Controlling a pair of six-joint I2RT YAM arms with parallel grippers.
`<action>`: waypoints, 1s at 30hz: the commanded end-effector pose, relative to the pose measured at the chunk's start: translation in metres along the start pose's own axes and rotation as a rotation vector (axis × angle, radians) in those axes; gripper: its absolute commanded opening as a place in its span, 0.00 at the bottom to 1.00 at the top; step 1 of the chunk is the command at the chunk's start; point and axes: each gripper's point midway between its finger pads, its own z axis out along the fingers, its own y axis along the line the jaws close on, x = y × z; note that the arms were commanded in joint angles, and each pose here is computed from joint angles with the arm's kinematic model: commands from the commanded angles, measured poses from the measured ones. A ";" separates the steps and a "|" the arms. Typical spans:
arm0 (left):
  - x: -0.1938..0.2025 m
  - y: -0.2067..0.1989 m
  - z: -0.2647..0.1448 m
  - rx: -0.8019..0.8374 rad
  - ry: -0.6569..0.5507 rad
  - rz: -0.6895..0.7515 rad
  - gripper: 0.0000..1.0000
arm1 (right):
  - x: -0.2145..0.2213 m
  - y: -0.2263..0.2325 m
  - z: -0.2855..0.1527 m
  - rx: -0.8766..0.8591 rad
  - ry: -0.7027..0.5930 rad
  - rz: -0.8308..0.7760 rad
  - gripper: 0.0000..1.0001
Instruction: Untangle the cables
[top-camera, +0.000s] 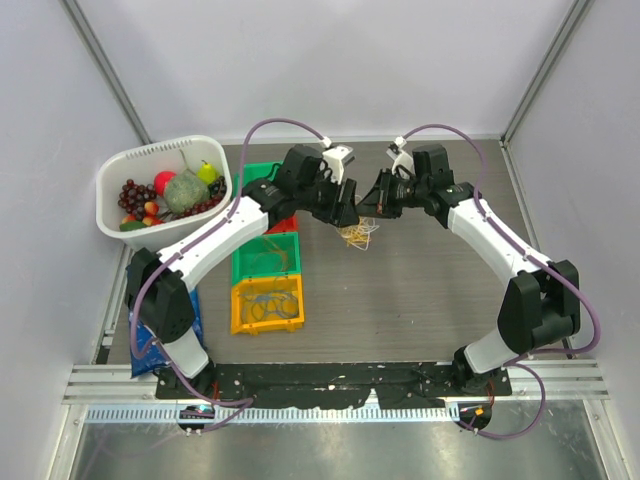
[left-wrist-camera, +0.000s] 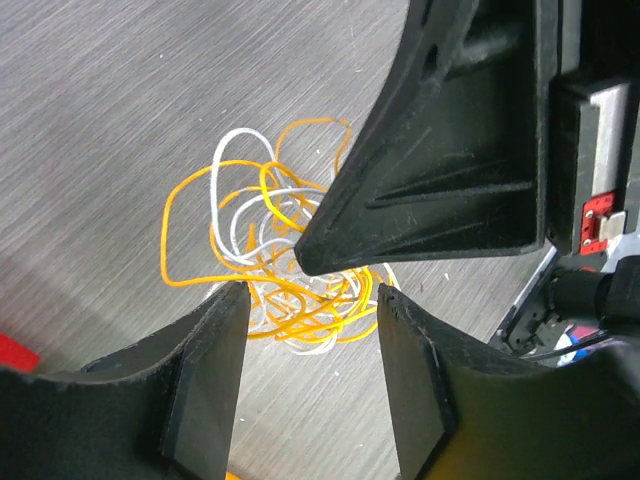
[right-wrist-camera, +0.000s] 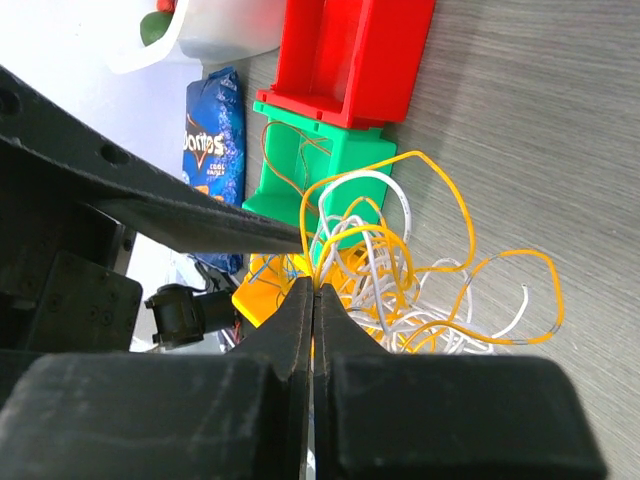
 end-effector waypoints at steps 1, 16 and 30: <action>-0.050 -0.004 -0.037 -0.006 -0.164 -0.067 0.59 | -0.004 0.027 -0.014 -0.088 -0.031 -0.055 0.01; -0.021 -0.004 -0.040 0.222 -0.119 0.005 0.46 | 0.005 0.046 -0.015 -0.230 0.020 -0.064 0.01; -0.007 0.006 -0.034 0.183 -0.089 -0.002 0.42 | 0.007 0.048 -0.015 -0.265 0.030 -0.054 0.01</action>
